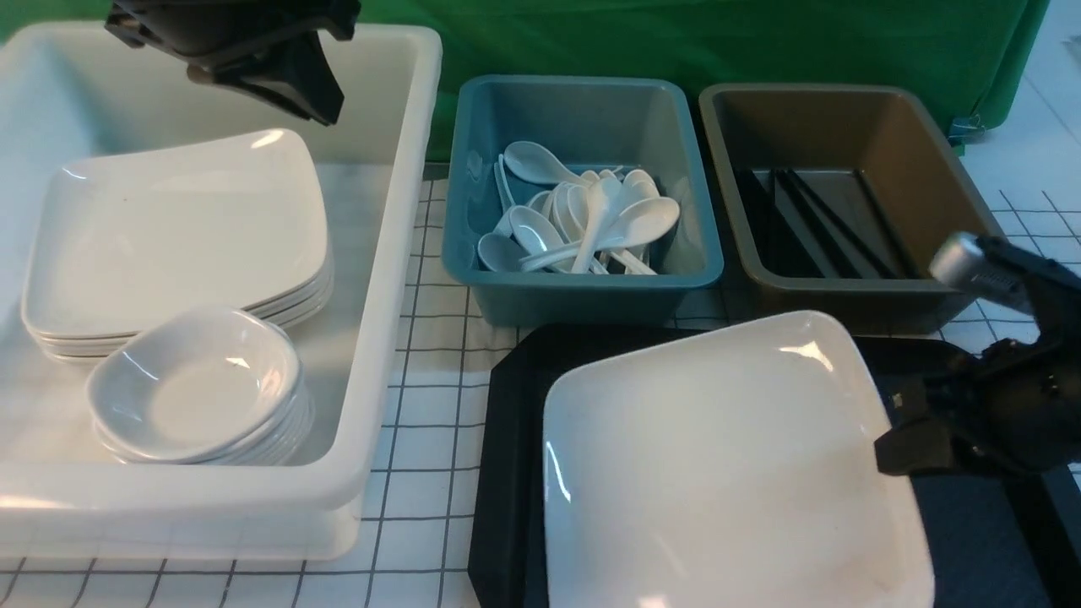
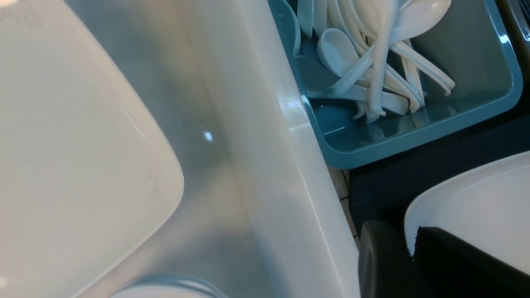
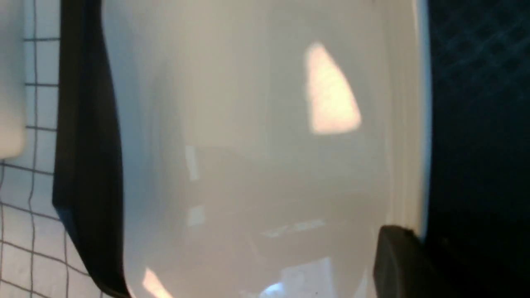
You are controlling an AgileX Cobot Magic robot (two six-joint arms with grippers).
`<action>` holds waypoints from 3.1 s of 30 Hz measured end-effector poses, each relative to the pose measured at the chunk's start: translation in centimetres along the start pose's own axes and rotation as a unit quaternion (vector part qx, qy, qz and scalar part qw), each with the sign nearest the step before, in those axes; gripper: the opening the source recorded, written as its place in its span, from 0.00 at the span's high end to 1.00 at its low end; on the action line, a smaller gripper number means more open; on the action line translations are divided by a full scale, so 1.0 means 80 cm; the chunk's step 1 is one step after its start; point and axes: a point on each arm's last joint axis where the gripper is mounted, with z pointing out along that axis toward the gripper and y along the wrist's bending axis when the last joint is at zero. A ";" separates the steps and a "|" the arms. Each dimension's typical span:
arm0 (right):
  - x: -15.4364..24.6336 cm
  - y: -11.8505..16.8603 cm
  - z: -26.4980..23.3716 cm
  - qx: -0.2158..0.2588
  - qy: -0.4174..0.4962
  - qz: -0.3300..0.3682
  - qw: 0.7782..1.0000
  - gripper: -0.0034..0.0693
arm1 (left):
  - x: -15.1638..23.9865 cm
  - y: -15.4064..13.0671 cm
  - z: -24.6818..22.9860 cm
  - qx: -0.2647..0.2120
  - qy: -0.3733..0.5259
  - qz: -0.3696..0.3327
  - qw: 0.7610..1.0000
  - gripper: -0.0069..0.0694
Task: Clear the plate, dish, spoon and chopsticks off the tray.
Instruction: Use the right arm to grab a plate from the dinner plate, then use the right arm to put the plate into the large storage box on the left
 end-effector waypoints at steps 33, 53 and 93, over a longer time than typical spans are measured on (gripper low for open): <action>-0.101 0.170 -0.160 -0.234 -0.166 -0.114 0.951 0.85 | 0.007 0.058 -0.043 -0.172 -0.013 0.004 0.985 0.69; -0.243 0.319 0.094 -0.300 -0.194 -0.140 0.924 0.85 | 0.126 0.055 -0.318 -0.296 -0.262 -0.135 0.908 0.91; -0.203 0.353 0.315 -0.257 -0.309 -0.097 0.911 0.61 | 0.131 0.088 -0.245 -0.251 -0.216 -0.161 0.930 0.91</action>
